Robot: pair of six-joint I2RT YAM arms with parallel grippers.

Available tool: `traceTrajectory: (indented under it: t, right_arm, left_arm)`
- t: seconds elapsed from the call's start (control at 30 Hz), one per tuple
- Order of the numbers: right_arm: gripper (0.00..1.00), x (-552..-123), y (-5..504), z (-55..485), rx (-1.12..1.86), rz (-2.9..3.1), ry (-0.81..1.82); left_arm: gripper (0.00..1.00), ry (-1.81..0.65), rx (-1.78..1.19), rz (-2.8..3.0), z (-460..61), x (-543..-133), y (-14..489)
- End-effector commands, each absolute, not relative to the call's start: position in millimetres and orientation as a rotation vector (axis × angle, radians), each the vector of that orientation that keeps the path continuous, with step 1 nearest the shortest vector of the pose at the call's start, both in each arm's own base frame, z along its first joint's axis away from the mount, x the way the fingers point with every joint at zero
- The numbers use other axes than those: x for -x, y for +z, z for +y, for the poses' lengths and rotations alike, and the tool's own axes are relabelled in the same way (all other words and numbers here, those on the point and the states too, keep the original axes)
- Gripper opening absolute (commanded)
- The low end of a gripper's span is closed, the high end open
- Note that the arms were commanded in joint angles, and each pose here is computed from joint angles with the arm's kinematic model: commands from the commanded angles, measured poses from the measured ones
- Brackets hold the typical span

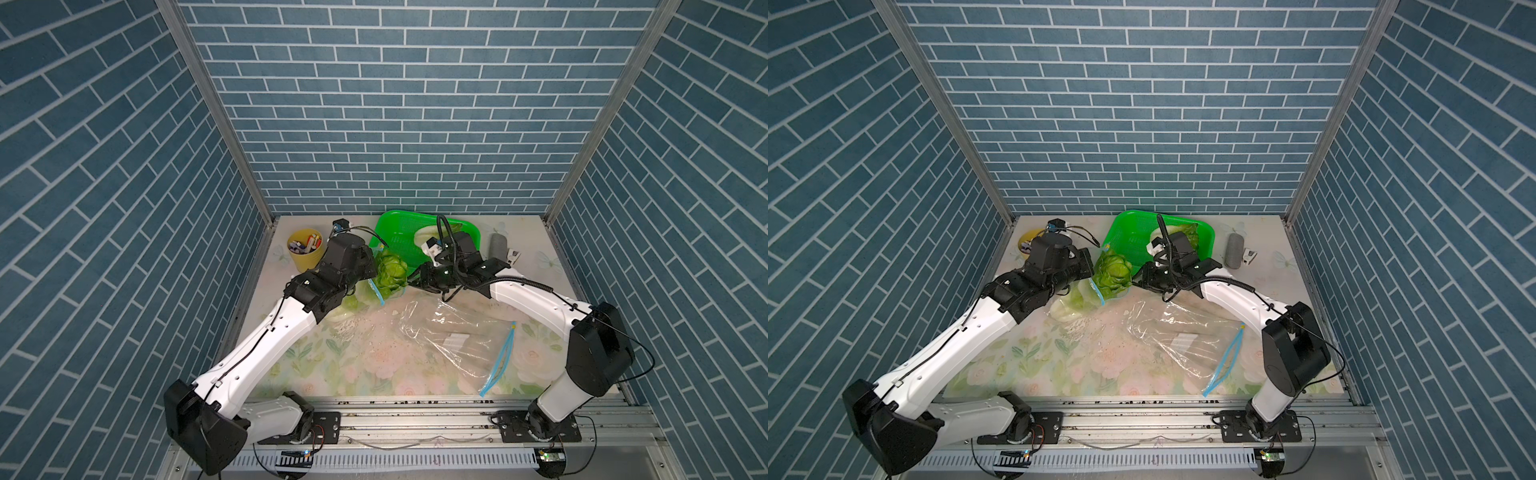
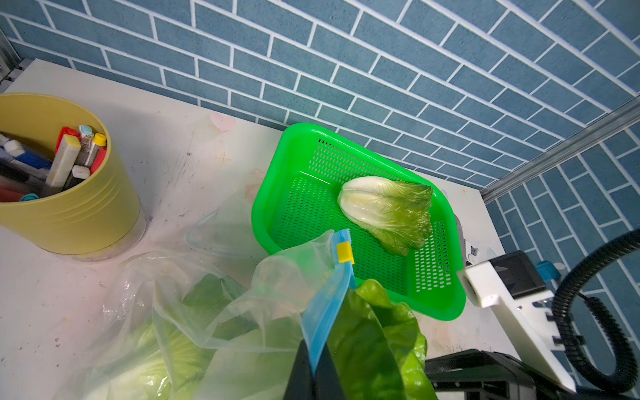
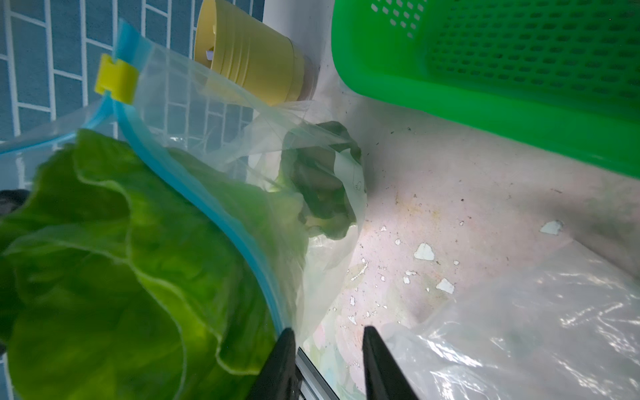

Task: Put the chinese cabbages into a zipper bag and zip it
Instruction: Adjust the zipper food storage bag at the center of the board.

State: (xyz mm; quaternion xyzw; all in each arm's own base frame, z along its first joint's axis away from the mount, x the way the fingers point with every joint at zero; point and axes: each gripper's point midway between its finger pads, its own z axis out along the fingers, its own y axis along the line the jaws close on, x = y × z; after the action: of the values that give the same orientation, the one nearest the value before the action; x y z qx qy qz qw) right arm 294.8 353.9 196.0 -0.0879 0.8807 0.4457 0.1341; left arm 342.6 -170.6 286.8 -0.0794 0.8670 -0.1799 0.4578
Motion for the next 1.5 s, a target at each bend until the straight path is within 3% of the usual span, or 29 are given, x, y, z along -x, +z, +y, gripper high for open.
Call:
traceTrajectory:
  t: [0.0,0.27,0.53,0.8,1.47]
  right_arm:
    - [0.35,-297,206,364,0.249,2.531,1.343]
    - [0.39,-294,209,371,0.284,2.528,1.358]
    - [0.43,-289,196,346,0.303,2.599,1.162]
    - [0.44,-281,200,338,0.320,2.596,1.139]
    - [0.41,-284,186,347,0.329,2.630,1.144]
  left_arm:
    - [0.00,-0.462,0.204,2.114,-172,-347,292]
    - [0.00,-0.462,0.201,2.119,-173,-348,292]
    - [0.00,-0.439,0.204,2.116,-170,-347,293]
    - [0.00,-0.435,0.207,2.118,-169,-347,292]
    - [0.00,-0.437,0.208,2.118,-170,-349,293]
